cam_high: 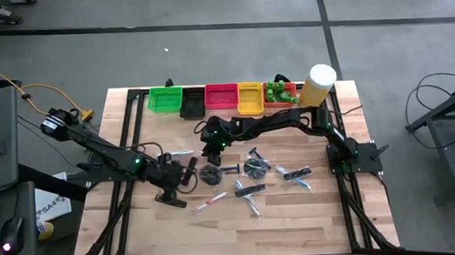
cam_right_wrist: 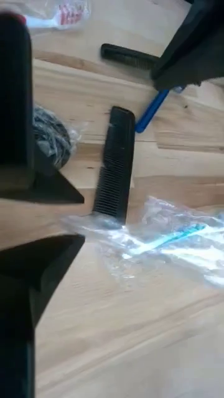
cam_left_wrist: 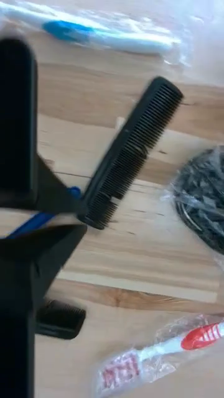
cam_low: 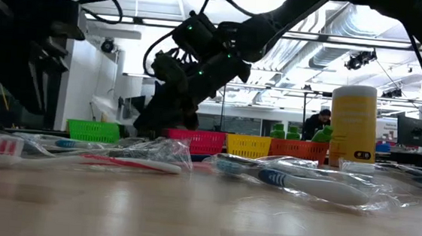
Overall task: Pick & Place Travel size toiletries
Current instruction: Put the black hair comb into the yellow basket
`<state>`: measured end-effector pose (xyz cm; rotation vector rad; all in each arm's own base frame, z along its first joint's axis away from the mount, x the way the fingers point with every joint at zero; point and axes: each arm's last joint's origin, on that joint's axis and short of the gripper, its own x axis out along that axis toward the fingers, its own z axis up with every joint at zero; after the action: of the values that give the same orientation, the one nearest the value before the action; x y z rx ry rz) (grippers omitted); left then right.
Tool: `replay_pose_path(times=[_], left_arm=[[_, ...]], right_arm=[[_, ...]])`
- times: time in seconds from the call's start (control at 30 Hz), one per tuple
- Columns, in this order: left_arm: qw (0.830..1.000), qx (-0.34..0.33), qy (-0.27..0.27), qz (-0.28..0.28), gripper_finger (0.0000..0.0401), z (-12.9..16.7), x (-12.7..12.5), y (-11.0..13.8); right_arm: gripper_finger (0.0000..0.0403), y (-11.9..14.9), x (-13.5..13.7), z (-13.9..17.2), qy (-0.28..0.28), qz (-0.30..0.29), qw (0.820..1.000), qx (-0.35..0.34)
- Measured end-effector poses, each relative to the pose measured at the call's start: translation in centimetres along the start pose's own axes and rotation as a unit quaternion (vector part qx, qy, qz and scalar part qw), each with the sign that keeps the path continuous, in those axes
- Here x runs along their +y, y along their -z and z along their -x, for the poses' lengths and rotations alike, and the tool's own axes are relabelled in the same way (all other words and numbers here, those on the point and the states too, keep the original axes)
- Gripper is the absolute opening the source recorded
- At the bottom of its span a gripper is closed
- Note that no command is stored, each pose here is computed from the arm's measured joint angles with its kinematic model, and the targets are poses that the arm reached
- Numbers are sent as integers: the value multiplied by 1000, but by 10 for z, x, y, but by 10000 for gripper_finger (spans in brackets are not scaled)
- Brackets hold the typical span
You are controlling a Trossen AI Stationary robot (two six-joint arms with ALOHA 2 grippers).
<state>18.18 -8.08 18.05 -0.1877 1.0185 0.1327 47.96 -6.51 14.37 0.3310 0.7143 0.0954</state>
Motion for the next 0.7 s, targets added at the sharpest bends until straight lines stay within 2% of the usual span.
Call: replay_pose_path(times=[0.07, 0.17, 0.3, 0.43, 0.7], left_arm=[[1000, 12, -8, -18, 9, -5, -1, 1], [998, 25, -13, -47, 6, -15, -3, 2], [996, 18, 4, -91, 3, -28, -10, -1], [994, 24, 8, -111, 2, -36, -13, -1], [992, 54, -8, -111, 1, -48, -13, 4]], right_arm=[[123, 1, 0, 0, 2, 0, 1000, 4], [171, 4, -1, 0, 3, 12, 1000, 19], [215, 6, -3, 4, 7, 6, 999, 37], [232, 2, -4, 10, 9, 2, 999, 39], [234, -3, -1, 16, 8, 7, 999, 30]])
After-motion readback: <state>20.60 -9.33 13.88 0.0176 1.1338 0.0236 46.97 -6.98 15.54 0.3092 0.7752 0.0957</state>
